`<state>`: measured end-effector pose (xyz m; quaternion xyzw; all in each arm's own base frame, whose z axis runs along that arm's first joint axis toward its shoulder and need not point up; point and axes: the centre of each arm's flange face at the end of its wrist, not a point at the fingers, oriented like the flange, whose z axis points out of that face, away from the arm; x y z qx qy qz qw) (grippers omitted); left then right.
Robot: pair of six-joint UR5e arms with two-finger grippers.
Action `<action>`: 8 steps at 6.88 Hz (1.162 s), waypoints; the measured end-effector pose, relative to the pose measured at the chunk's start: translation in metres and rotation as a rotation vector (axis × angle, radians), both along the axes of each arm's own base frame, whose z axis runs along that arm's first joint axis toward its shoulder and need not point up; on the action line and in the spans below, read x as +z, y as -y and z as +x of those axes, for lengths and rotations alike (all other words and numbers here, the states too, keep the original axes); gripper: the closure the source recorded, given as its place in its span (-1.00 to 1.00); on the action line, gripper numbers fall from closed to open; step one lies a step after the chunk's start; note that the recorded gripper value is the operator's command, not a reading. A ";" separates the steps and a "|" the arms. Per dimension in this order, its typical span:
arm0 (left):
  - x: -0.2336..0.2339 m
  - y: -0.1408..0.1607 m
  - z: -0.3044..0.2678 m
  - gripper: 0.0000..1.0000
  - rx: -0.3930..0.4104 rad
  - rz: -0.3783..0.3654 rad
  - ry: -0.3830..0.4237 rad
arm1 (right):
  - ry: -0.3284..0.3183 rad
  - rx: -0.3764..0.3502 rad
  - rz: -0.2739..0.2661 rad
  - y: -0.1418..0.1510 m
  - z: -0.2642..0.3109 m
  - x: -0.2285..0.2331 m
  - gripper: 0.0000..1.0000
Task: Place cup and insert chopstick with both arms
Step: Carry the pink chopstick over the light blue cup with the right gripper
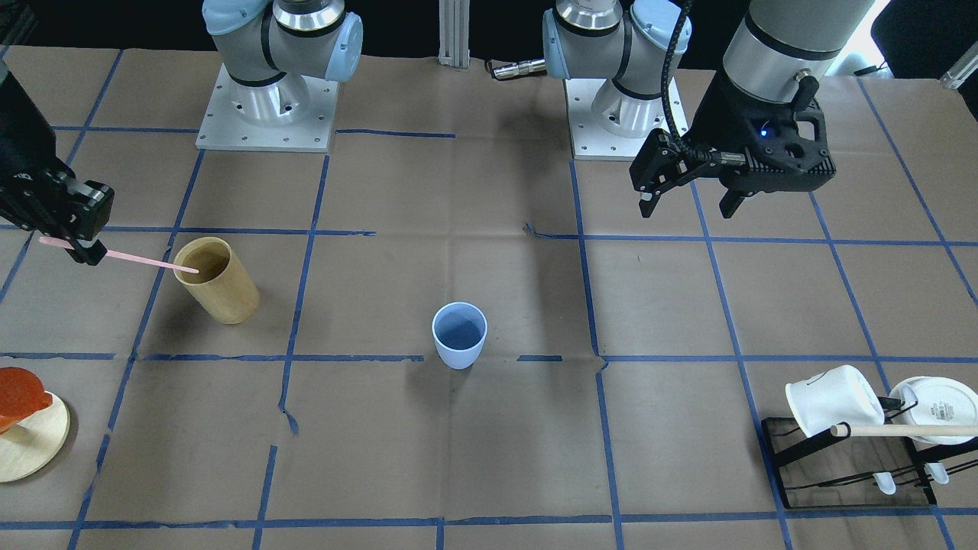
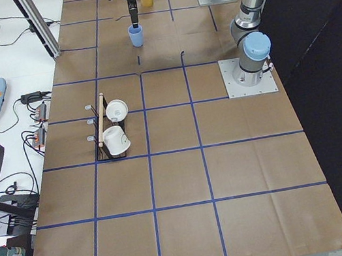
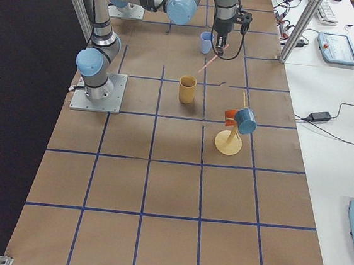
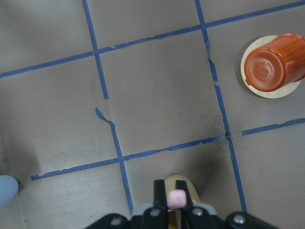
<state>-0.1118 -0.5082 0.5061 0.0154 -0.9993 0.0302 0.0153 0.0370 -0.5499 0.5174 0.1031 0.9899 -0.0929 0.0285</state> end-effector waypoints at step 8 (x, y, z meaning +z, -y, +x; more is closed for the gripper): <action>0.006 -0.002 0.001 -1.00 -0.010 -0.011 -0.009 | 0.163 -0.048 -0.035 -0.002 0.177 -0.057 0.86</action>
